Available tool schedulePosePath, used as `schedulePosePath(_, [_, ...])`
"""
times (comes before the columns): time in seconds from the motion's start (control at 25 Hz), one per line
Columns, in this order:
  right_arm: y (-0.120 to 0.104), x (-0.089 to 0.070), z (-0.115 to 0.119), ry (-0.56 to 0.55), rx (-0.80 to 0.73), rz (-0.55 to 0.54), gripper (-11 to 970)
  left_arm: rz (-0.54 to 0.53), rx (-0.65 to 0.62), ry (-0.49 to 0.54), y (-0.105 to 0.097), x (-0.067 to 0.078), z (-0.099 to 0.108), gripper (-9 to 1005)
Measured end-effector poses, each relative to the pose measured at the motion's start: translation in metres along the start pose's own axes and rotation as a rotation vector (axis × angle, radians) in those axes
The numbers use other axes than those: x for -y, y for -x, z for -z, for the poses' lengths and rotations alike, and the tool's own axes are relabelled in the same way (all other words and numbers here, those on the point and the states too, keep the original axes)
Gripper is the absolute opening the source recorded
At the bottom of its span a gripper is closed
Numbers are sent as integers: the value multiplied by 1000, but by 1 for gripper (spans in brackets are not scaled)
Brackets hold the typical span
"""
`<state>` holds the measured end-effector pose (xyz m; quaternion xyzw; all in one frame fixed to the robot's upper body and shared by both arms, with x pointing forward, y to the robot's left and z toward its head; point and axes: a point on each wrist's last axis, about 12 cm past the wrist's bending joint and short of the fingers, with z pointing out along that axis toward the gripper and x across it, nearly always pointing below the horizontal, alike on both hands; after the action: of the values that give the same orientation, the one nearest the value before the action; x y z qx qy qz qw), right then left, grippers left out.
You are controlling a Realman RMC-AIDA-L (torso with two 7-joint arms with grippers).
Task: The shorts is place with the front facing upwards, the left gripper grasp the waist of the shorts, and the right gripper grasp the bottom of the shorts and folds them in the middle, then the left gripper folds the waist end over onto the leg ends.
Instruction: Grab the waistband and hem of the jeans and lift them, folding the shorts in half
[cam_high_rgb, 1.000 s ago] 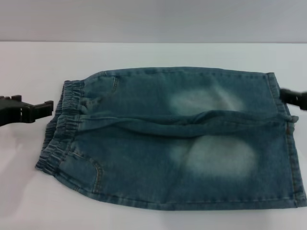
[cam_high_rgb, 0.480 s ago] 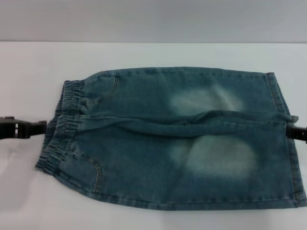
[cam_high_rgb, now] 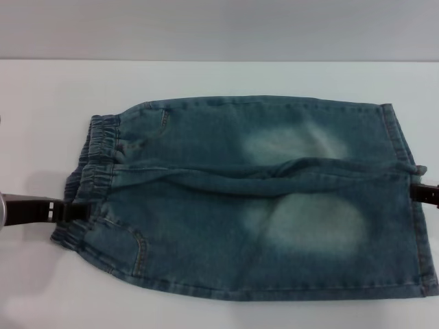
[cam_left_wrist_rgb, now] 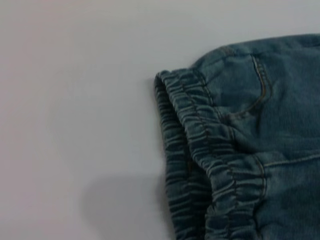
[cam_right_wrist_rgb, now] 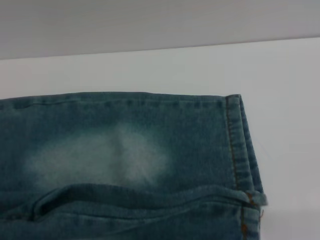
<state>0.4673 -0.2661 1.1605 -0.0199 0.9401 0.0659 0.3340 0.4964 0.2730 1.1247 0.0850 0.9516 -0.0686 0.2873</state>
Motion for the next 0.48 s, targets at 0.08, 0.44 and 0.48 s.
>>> schedulePosePath(0.08, [0,0,-1,-2,1,4,737,5,-8,1,-1,0,0,774])
schedulePosePath(0.44, [3,1,-1,-8,7,12,735,29,-41,-3,-5,1,-1,768])
schedulePosePath(0.48, [4,1,-1,-8,8,13,734,32,-43,-5,-5,2,-1,768])
